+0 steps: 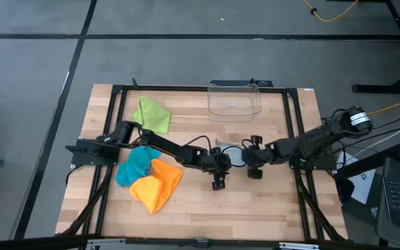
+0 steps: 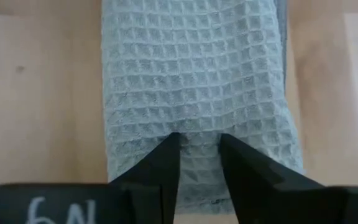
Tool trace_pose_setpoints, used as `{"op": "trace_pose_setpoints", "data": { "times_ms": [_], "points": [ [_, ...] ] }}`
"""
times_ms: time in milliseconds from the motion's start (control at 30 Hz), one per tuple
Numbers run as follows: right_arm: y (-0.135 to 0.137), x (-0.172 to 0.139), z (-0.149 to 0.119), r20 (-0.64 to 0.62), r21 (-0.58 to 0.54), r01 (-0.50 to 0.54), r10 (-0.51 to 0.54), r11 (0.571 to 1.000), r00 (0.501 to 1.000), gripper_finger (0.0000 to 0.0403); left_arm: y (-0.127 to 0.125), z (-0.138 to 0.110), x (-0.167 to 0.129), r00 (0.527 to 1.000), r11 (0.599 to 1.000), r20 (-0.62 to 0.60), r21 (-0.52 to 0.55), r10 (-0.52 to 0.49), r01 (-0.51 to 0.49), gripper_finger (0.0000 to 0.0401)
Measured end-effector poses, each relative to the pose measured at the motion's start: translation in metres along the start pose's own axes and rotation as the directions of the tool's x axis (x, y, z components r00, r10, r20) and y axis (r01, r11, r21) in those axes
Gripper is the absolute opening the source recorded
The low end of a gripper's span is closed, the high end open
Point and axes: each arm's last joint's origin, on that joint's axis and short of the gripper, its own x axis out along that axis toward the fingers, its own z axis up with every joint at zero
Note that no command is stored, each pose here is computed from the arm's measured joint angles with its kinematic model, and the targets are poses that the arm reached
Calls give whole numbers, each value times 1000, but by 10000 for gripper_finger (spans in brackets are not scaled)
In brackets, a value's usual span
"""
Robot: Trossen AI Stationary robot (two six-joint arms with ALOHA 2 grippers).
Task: Fold microfiber towels
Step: Put the folded gray microfiber into the transparent bin
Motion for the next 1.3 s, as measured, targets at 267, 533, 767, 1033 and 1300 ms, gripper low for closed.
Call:
{"op": "trace_pose_setpoints", "data": {
  "times_ms": [267, 533, 767, 1033, 1300],
  "points": [
    [-10, -32, 38, 21, -42, 8, -7, 999, 1000, 119, -2, 10, -19, 1000, 1000, -10, 29, 0, 0, 52],
    [-11, -67, 43, -72, 147, 14, -3, 989, 997, 119, 4, 26, -54, 996, 993, -17, 79, 92, -90, 44],
    [2, -71, 15, -215, 287, 67, -4, 956, 977, 119, 10, 20, -58, 987, 989, -102, 89, 127, -118, 44],
    [20, -61, -15, -277, 357, 60, 44, 932, 960, 119, 26, 38, -69, 991, 990, -11, 40, 132, -132, 44],
    [31, -46, -34, -222, 369, 14, 73, 929, 972, 119, 41, 38, -56, 990, 990, 4, 9, 143, -143, 44]
  ]
}}
